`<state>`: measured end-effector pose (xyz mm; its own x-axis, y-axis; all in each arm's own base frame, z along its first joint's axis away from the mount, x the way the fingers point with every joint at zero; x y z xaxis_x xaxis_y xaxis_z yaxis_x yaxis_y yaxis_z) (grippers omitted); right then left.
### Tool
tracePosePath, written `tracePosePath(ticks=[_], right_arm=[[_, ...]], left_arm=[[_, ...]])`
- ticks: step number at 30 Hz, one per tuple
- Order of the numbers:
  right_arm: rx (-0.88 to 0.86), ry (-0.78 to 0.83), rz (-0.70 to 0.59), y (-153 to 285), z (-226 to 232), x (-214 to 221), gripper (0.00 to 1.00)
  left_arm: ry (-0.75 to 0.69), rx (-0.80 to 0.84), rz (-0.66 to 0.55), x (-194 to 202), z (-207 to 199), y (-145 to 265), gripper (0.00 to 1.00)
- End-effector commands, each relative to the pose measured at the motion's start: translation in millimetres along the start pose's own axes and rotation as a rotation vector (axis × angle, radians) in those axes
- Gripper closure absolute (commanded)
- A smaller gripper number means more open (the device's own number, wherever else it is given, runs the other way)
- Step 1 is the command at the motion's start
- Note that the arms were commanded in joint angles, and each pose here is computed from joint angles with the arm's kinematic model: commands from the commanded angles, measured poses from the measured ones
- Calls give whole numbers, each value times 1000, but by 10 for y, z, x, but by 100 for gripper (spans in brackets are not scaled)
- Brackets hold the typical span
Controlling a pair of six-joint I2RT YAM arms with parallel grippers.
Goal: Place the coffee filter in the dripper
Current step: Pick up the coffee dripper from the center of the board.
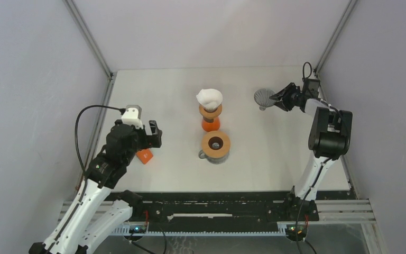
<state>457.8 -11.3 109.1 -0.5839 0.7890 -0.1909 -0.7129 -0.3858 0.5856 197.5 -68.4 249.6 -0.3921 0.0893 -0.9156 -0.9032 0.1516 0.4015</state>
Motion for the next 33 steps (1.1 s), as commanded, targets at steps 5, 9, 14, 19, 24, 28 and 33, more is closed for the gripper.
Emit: tracePosePath(ticks=[5,9,14,19,24,28,33], right_arm=[[-31,19,-6,-49,59,-77,61],[-50,24,27,-30,80,-20,81],[-54,57,22,101,185,86,93],[-70,93,11,321,355,187,100],[-59,150,46,545,464,406,100],[-55,201,48,760,560,589,100],[-61,270,61,1016,703,859,100]], left_arm=[[14,24,-17,6,-2,-63,0],[22,18,-17,11,10,-64,0],[31,18,-18,13,15,-53,0],[47,29,-25,3,0,-34,0],[84,43,-21,-16,-30,-13,0],[120,62,-31,-67,-59,32,0],[168,108,-44,-122,-122,103,0]])
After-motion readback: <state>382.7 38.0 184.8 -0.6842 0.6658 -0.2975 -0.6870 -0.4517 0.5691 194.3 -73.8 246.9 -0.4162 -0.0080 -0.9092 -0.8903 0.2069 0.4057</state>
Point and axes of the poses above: each gripper's point midway between its finger pads, its own y axis back along the fingers, its own z axis along the line the jaws close on, x = y × z, the point moved 5 cm from there along y, back along the fingers, and after that the axes turned 8 degrees about -y, right-handed, at the moved point
